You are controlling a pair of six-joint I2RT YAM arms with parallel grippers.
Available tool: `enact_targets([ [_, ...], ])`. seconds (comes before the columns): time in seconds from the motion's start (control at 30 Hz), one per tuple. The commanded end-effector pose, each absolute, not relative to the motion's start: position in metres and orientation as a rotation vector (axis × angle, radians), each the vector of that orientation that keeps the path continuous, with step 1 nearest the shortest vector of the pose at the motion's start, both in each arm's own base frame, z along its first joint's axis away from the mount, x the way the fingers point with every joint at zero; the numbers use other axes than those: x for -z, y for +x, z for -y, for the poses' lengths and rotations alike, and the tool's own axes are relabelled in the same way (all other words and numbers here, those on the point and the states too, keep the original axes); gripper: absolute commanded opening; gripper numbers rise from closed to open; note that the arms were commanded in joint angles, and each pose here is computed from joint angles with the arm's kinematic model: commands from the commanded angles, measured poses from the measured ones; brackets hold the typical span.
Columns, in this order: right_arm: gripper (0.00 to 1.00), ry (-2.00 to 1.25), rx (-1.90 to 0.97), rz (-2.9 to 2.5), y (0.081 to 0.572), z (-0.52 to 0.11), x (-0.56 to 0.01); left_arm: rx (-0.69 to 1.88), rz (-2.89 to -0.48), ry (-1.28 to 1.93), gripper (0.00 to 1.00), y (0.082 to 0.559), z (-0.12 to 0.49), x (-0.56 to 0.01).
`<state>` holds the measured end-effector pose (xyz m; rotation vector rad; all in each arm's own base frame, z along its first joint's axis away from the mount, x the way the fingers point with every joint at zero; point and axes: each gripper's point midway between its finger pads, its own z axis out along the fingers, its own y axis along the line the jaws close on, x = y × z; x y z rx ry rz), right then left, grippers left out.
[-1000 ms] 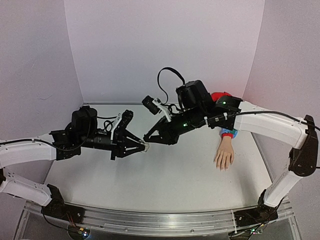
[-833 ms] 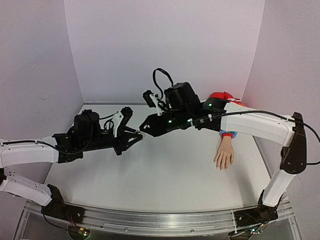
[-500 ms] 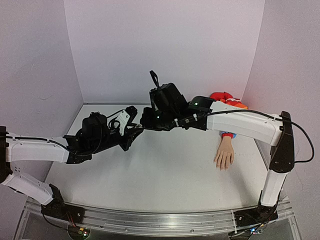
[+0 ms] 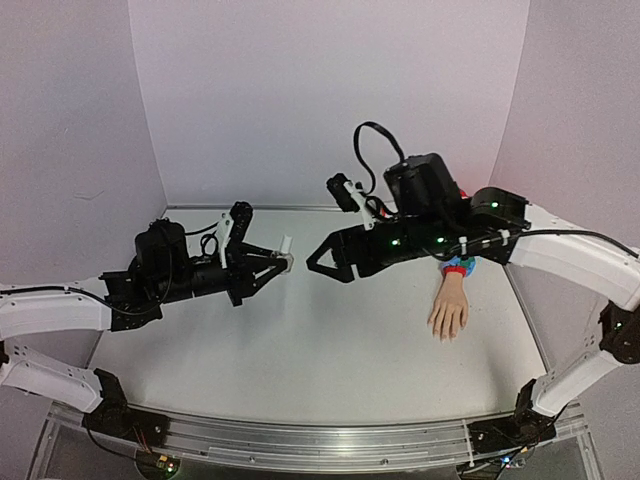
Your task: Paint the nails
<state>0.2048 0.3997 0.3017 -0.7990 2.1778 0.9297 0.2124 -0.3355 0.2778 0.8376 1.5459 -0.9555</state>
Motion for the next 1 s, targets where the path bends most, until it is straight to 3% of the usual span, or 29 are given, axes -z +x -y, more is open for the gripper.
enact_targets([
  [0.0, 0.69, -1.303, -1.162, -1.866, 0.144, -0.407, -0.33, 1.337, -1.4, 1.004, 0.0, 0.151, 0.346, -0.307],
  [0.37, 0.52, -1.433, -1.282, -1.693, 0.135, -0.43, -0.36, 1.584, -1.262, 1.197, 0.0, 0.106, 0.349, -0.323],
  [0.5, 0.49, -1.451, -1.31, -1.668, 0.133, -0.434, -0.364, 1.602, -1.249, 1.216, 0.0, 0.103, 0.349, -0.324],
  [0.77, 0.27, -1.505, -1.374, -1.655, 0.125, -0.439, -0.357, 1.598, -1.228, 1.216, 0.0, 0.104, 0.35, -0.328],
  [0.97, 0.22, -1.515, -1.378, -1.668, 0.125, -0.441, -0.348, 1.586, -1.22, 1.196, 0.0, 0.107, 0.35, -0.333],
])
